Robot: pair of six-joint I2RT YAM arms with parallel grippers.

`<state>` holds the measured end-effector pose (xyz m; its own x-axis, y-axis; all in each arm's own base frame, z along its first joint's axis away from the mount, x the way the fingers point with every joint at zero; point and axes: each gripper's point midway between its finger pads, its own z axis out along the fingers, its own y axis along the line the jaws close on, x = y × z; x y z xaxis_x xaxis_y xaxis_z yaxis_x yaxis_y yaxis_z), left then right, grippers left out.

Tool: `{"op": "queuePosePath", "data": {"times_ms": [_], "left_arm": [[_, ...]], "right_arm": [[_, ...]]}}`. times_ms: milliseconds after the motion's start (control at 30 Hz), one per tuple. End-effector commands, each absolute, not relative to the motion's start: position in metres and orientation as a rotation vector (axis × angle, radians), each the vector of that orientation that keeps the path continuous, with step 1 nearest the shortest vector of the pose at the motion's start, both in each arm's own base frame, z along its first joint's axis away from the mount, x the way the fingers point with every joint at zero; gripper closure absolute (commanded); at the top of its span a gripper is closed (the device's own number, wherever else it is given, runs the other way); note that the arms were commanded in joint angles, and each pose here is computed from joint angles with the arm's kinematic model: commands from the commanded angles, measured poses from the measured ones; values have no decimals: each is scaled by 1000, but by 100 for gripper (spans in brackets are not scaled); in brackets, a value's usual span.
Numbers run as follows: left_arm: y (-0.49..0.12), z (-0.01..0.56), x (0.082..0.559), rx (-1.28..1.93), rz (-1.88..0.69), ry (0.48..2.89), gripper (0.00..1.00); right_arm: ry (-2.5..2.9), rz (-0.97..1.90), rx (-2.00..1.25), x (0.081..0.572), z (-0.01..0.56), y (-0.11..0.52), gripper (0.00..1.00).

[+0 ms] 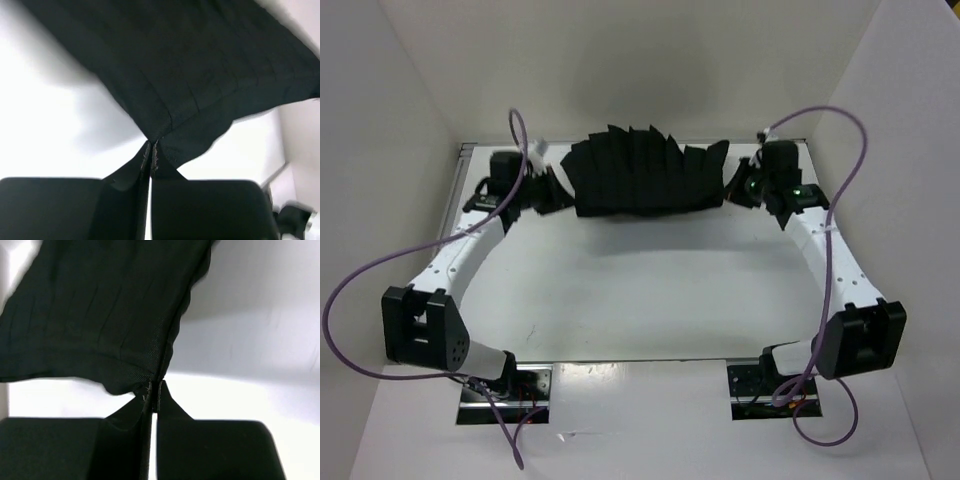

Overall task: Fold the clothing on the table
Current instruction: Flatten the skirt out, then fold the skirt

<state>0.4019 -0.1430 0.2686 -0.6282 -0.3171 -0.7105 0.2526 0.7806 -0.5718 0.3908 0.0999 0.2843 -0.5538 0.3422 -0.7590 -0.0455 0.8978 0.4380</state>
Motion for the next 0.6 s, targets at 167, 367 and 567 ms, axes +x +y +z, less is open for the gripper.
{"op": "queuePosePath", "data": {"times_ms": [167, 367, 567], "left_arm": [[-153, 139, 268, -277, -886, 2518, 100], [-145, 158, 224, -320, -874, 2541, 100], [-145, 151, 261, -340, -814, 2529, 100]], "right_arm": [[2681, 698, 385, 224, 165, 149, 100], [2830, 818, 493, 158, 162, 161, 100], [2724, 540, 564, 209, 164, 133, 100]]}}
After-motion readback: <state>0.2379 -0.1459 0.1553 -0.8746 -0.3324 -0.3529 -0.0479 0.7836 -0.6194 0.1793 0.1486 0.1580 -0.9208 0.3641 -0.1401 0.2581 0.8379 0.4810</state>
